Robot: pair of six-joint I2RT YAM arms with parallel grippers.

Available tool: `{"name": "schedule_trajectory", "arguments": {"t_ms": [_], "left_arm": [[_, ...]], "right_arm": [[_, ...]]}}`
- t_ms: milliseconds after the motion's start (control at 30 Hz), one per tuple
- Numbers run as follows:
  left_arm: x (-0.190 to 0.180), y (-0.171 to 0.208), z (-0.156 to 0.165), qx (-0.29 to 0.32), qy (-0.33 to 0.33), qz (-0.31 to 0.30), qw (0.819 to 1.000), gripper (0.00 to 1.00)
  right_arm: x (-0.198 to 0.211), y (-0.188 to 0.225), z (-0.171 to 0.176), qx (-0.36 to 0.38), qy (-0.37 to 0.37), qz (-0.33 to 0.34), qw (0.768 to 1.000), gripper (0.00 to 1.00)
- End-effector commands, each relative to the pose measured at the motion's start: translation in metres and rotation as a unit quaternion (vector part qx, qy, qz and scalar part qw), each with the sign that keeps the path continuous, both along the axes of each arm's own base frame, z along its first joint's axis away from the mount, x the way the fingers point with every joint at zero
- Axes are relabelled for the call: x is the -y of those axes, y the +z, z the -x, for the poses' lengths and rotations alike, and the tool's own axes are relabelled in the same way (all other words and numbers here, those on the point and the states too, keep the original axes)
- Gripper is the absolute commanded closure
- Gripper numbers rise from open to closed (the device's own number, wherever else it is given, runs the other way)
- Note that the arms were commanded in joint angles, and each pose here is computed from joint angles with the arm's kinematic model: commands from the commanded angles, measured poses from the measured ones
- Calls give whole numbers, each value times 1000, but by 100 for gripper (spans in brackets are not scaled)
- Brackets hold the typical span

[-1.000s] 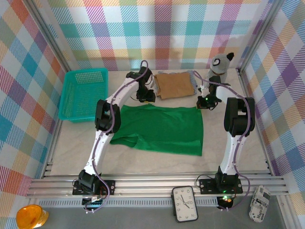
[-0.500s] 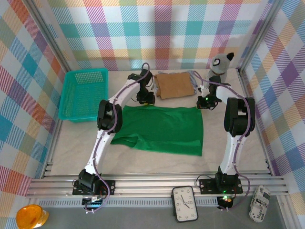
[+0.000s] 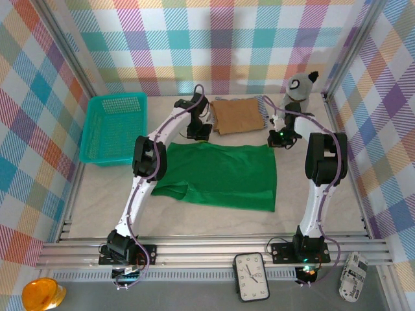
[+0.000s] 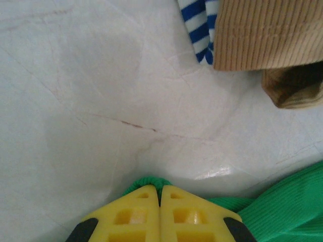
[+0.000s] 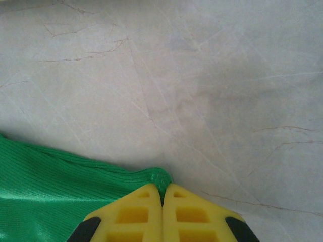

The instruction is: Fold and stack the tank tops

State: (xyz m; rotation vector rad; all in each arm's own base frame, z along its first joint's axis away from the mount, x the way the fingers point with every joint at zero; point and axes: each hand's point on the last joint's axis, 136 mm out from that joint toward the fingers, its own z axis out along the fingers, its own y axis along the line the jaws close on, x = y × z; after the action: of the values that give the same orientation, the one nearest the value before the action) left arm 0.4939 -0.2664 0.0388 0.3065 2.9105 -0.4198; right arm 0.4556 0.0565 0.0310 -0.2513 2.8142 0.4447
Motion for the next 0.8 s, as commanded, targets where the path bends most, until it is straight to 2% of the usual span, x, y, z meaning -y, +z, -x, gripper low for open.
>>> {"name": "schedule_trajectory", "arguments": {"t_ms": [0, 233, 467, 767], "left_arm": [[-6, 52, -15, 56, 11, 12, 998, 100], [-9, 69, -12, 63, 13, 14, 998, 100], [-5, 94, -3, 80, 4, 26, 996, 98], [-5, 72, 26, 56, -8, 17, 998, 95]], "right_arm": [[4, 28, -9, 40, -8, -12, 999, 96], [6, 53, -11, 91, -7, -27, 995, 97], [-6, 68, 6, 109, 21, -55, 992, 96], [-10, 69, 37, 102, 33, -58, 993, 95]]}}
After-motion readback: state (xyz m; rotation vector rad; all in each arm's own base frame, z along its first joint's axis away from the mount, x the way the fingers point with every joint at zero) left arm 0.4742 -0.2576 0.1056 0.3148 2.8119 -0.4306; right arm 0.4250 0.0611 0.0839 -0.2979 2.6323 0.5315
